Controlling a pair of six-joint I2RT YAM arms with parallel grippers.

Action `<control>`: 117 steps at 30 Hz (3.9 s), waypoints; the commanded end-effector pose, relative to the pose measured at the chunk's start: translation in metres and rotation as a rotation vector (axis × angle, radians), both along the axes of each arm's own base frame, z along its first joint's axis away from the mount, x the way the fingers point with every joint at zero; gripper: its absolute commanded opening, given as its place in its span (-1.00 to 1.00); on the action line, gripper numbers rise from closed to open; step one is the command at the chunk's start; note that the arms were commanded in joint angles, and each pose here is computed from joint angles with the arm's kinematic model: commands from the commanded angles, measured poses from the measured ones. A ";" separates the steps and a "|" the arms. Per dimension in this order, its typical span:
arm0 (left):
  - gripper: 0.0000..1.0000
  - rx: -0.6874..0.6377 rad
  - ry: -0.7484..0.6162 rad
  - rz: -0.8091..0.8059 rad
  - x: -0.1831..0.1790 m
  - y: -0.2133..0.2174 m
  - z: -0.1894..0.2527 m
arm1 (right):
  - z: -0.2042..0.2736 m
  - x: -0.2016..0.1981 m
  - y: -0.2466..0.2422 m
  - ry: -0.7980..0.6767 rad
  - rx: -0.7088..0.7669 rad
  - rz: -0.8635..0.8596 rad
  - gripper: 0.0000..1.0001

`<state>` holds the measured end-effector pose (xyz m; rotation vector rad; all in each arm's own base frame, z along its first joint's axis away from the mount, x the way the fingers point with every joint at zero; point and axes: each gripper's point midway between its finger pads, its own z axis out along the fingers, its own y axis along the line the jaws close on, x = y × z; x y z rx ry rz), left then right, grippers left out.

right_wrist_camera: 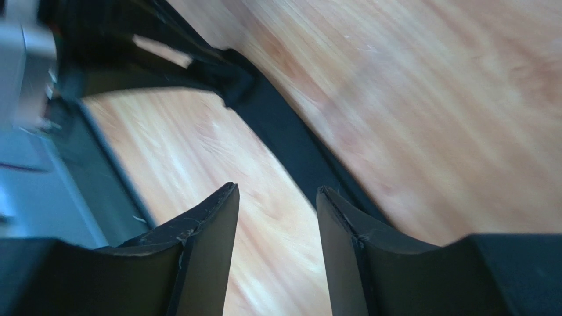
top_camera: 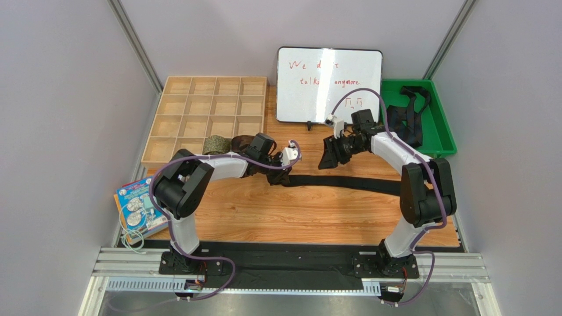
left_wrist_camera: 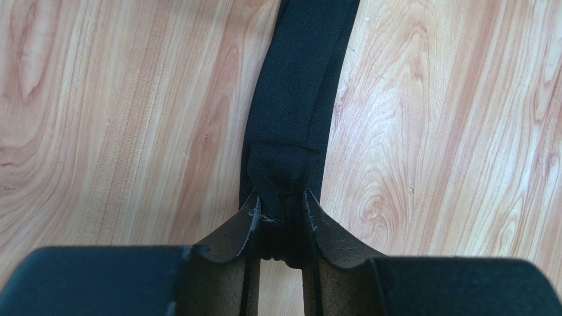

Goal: Roll the ties
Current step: Roll the tie at the center of the board.

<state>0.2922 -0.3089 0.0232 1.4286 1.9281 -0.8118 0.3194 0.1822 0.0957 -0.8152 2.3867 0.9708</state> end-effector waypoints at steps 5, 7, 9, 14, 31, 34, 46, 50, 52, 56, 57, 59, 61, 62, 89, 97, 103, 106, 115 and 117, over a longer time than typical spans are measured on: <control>-0.64 0.021 -0.016 0.042 -0.002 0.011 -0.002 | -0.006 -0.006 0.078 0.417 0.185 -0.222 -0.01; -0.64 0.020 -0.014 0.042 -0.003 0.012 -0.001 | -0.014 -0.001 0.084 0.438 0.181 -0.236 -0.03; -0.64 0.018 -0.022 0.048 -0.002 0.012 0.000 | -0.020 -0.002 0.090 0.467 0.173 -0.239 -0.07; -0.63 0.004 -0.044 0.039 -0.001 0.009 0.001 | -0.037 -0.004 0.102 0.500 0.147 -0.244 -0.13; -0.62 0.014 -0.054 -0.010 -0.005 -0.005 -0.004 | -0.056 -0.003 0.113 0.536 0.130 -0.254 -0.35; -0.62 0.020 -0.055 -0.009 -0.004 -0.005 -0.005 | -0.069 -0.006 0.108 0.553 0.082 -0.260 -0.39; 0.11 0.003 -0.040 0.043 -0.004 0.004 -0.002 | -0.103 -0.013 0.083 0.566 -0.088 -0.289 -1.00; 0.57 -0.073 -0.084 0.098 0.005 0.007 0.012 | -0.109 -0.014 0.079 0.560 -0.124 -0.298 -1.00; 0.61 -0.097 -0.094 0.117 0.004 0.011 0.014 | -0.113 -0.015 0.076 0.563 -0.146 -0.303 -1.00; 0.58 -0.118 -0.120 0.113 0.003 0.011 0.011 | -0.118 -0.016 0.071 0.564 -0.181 -0.304 -1.00; 0.50 -0.116 -0.122 0.114 0.003 0.012 0.010 | -0.119 -0.016 0.070 0.563 -0.182 -0.305 -1.00; 0.39 -0.120 -0.137 0.113 0.004 0.012 0.010 | -0.119 -0.016 0.071 0.564 -0.184 -0.304 -1.00; 0.23 -0.134 -0.170 0.121 0.007 0.012 0.016 | -0.121 -0.016 0.071 0.572 -0.187 -0.301 -1.00; 0.18 -0.145 -0.190 0.117 0.008 0.012 0.018 | -0.121 -0.016 0.071 0.568 -0.188 -0.298 -1.00; -0.26 -0.161 -0.235 -0.015 0.006 -0.034 0.032 | -0.120 -0.016 0.075 0.586 -0.167 -0.280 -1.00; -0.23 -0.031 -0.151 -0.025 -0.005 -0.021 -0.012 | -0.105 -0.014 0.081 0.590 -0.104 -0.263 -1.00; -0.25 -0.009 -0.179 -0.038 -0.010 -0.021 -0.019 | -0.088 -0.014 0.091 0.590 -0.025 -0.244 -1.00; -0.26 0.006 -0.172 -0.036 -0.010 -0.021 -0.019 | -0.086 -0.014 0.092 0.602 -0.014 -0.244 -1.00; -0.27 0.048 -0.077 0.010 -0.027 -0.016 -0.019 | -0.090 -0.042 0.091 0.683 -0.023 -0.224 -1.00; -0.27 0.045 -0.066 0.013 -0.033 -0.018 -0.024 | -0.091 -0.053 0.092 0.707 -0.024 -0.215 -1.00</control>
